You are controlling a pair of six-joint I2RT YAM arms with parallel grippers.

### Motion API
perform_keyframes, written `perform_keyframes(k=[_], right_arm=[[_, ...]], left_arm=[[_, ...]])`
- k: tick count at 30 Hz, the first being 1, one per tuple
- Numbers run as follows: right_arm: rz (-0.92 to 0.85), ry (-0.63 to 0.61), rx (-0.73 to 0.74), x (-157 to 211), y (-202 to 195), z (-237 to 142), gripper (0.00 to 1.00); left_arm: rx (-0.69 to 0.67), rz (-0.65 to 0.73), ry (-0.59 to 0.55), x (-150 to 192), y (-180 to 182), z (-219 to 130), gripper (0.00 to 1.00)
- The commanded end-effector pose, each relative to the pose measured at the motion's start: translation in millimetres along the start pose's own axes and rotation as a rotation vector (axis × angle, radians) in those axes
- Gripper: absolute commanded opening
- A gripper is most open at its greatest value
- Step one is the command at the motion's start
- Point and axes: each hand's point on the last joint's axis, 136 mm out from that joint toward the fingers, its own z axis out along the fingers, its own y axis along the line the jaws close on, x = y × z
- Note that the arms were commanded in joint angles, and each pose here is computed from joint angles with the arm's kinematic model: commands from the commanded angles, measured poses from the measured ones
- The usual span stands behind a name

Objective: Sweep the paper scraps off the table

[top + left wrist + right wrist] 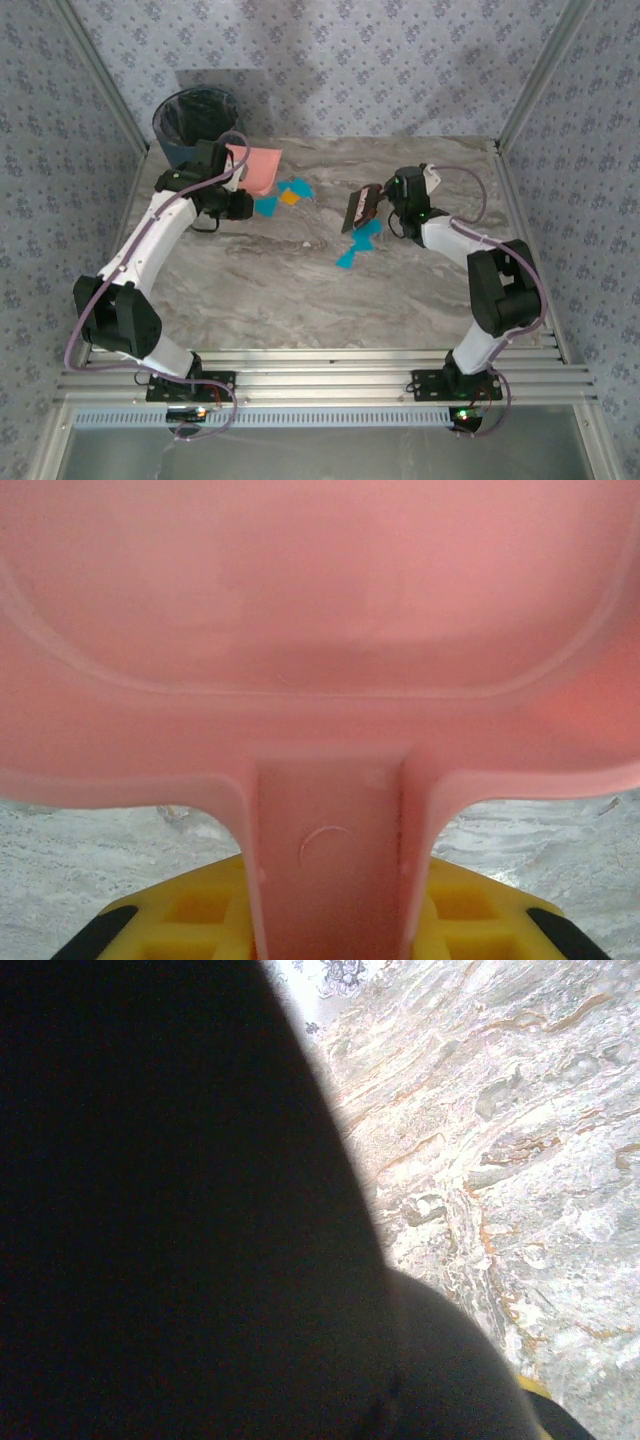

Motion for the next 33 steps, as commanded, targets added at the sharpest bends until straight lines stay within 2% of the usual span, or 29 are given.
perform_keyframes(k=[1,7,12,18,26,33], right_arm=[[-0.043,-0.020,0.019,-4.2,-0.4,-14.3,0.00],[-0.153,0.004,-0.200,-14.9,55.8,-31.3,0.00],[-0.269,0.015,-0.307,-22.2,82.6,-54.1,0.00],[-0.458,-0.001,-0.278,-29.7,72.6,-80.3,0.00],[-0.670,0.006,-0.154,-45.6,32.7,-99.7,0.00],[-0.788,-0.023,-0.030,-57.5,1.4,-107.7,0.00]], left_arm=[[0.006,0.026,0.016,-0.3,-4.3,0.5,0.00],[0.009,0.041,0.029,1.6,-7.4,2.8,0.00],[0.012,0.068,0.046,4.9,-12.1,5.1,0.00],[0.024,0.125,0.074,8.9,-24.1,4.5,0.00],[0.007,0.179,0.093,11.5,-40.2,-9.2,0.00],[-0.008,0.210,0.212,49.7,-48.9,-9.1,0.00]])
